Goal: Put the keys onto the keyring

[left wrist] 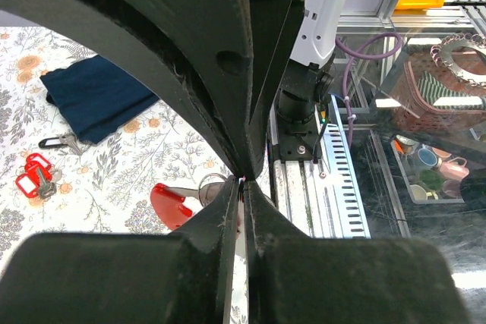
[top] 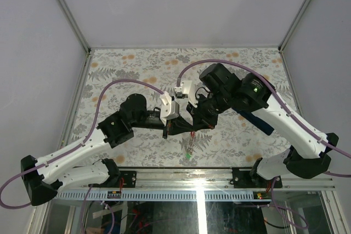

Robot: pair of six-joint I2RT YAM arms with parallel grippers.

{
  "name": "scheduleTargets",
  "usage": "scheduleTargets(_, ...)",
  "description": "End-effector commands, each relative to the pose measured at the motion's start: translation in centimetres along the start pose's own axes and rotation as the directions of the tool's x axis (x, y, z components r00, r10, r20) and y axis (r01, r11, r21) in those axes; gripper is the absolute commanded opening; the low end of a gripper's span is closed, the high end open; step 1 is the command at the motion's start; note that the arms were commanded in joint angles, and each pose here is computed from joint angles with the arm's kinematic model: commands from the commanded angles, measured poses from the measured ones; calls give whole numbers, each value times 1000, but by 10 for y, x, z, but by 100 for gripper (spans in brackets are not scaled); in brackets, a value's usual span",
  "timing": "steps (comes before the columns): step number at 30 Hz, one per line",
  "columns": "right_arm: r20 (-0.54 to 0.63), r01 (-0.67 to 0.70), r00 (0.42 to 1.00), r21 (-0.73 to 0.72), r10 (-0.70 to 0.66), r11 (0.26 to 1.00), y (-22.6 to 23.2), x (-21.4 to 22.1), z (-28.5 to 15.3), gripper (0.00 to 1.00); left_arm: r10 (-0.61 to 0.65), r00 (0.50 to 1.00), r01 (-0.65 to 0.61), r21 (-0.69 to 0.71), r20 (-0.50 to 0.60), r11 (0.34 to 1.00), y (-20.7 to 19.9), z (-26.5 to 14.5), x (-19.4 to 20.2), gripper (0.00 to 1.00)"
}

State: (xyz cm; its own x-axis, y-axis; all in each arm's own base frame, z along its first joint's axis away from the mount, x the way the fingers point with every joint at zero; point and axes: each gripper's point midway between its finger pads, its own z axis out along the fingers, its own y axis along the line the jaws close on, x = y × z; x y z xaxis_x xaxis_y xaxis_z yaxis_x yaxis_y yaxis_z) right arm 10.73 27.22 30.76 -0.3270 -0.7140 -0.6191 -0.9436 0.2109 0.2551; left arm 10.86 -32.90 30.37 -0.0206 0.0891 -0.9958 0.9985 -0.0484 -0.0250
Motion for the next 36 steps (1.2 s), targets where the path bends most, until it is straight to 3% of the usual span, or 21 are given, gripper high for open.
scheduleTargets(1, 120, 59, 991, 14, -61, 998, 6, -21, -13, 0, 46, 998, -47, 17, 40, 999, -3, -3, -20, 0)
scheduleTargets(5, 224, 86, 969, 76, -101, 993, 3, -37, -25, 17, 57, 996, -56, -21, 65, 998, -1, -7, -26, 0)
scheduleTargets(9, 386, 114, 906, 174, -175, 978, -1, -59, -47, 39, 69, 991, -63, -62, 113, 996, 1, -13, -36, 0)
scheduleTargets(12, 507, 115, 829, 257, -235, 960, -5, -71, -64, 43, 75, 986, -62, -90, 147, 994, 2, -17, -43, 0)
scheduleTargets(15, 638, 101, 703, 348, -314, 932, -7, -79, -87, 43, 81, 978, -60, -116, 193, 991, 1, -23, -54, 0)
scheduleTargets(17, 721, 105, 587, 383, -368, 918, -4, -80, -94, 40, 95, 965, -61, -144, 243, 988, 1, -29, -65, 0)
scheduleTargets(22, 851, 135, 340, 377, -400, 917, 10, -71, -94, 37, 120, 917, -42, -207, 379, 977, -1, -47, -93, 0)
scheduleTargets(27, 859, 286, 290, 343, -422, 895, 34, -73, -86, 40, 131, 870, -37, -202, 476, 979, -10, -60, -112, 0)
scheduleTargets(33, 887, 367, 227, 304, -402, 879, 51, -77, -84, 34, 133, 861, -62, -158, 490, 985, -19, -59, -119, 0)
scheduleTargets(36, 889, 398, 236, 281, -393, 874, 55, -77, -79, 33, 136, 861, -66, -156, 490, 986, -19, -58, -121, 0)
